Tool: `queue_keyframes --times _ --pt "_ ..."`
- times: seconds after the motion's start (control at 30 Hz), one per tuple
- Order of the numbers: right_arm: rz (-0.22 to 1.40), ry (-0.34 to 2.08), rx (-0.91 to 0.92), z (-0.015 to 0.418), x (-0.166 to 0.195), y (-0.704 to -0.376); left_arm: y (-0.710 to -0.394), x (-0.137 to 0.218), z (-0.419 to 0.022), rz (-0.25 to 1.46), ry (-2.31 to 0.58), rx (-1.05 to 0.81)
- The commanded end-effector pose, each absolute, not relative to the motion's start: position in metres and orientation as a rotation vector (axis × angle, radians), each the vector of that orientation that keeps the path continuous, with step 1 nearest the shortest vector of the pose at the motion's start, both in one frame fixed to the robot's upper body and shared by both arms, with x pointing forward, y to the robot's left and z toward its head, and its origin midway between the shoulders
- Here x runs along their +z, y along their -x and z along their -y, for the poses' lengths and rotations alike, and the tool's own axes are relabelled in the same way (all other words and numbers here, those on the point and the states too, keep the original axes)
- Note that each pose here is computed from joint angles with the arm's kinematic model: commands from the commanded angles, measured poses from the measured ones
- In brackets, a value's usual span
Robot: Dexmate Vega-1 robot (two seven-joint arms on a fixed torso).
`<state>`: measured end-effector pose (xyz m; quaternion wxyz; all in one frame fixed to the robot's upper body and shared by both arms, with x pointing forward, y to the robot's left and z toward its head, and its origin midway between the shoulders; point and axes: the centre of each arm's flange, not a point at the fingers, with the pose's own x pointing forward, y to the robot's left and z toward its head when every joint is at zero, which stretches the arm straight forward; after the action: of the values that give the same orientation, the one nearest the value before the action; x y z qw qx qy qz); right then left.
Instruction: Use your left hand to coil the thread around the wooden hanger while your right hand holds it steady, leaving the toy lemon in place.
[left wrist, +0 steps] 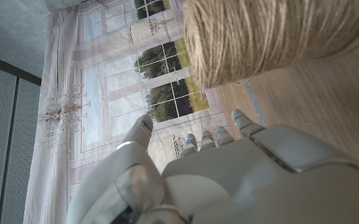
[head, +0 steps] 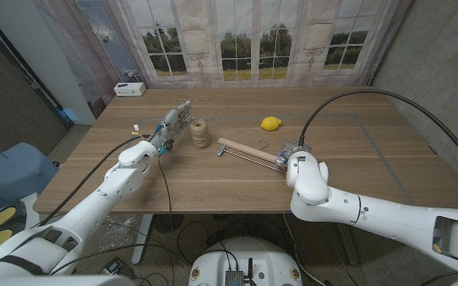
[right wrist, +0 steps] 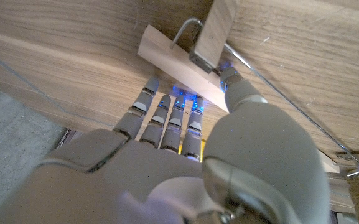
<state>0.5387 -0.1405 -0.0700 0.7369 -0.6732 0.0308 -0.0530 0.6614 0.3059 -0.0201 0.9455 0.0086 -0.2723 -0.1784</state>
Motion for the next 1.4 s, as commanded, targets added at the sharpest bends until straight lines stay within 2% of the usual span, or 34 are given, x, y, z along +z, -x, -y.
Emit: queue_keyframes --times 0.03,0.37,0.77,1.4 --pt "-0.136 1.528 -0.176 0.142 -0.078 -0.553 -0.662 -0.019 -0.308 0.557 -0.013 -0.359" --pt "-0.111 1.530 -0.217 0.146 -0.077 -0.559 -0.661 -0.021 -0.310 0.558 -0.007 -0.352" --pt "0.061 1.489 -0.310 0.153 -0.077 -0.556 -0.657 -0.018 -0.312 0.556 -0.039 -0.345" --pt "0.304 1.269 -0.559 0.169 -0.072 -0.539 -0.641 -0.001 -0.311 0.524 -0.300 -0.273"
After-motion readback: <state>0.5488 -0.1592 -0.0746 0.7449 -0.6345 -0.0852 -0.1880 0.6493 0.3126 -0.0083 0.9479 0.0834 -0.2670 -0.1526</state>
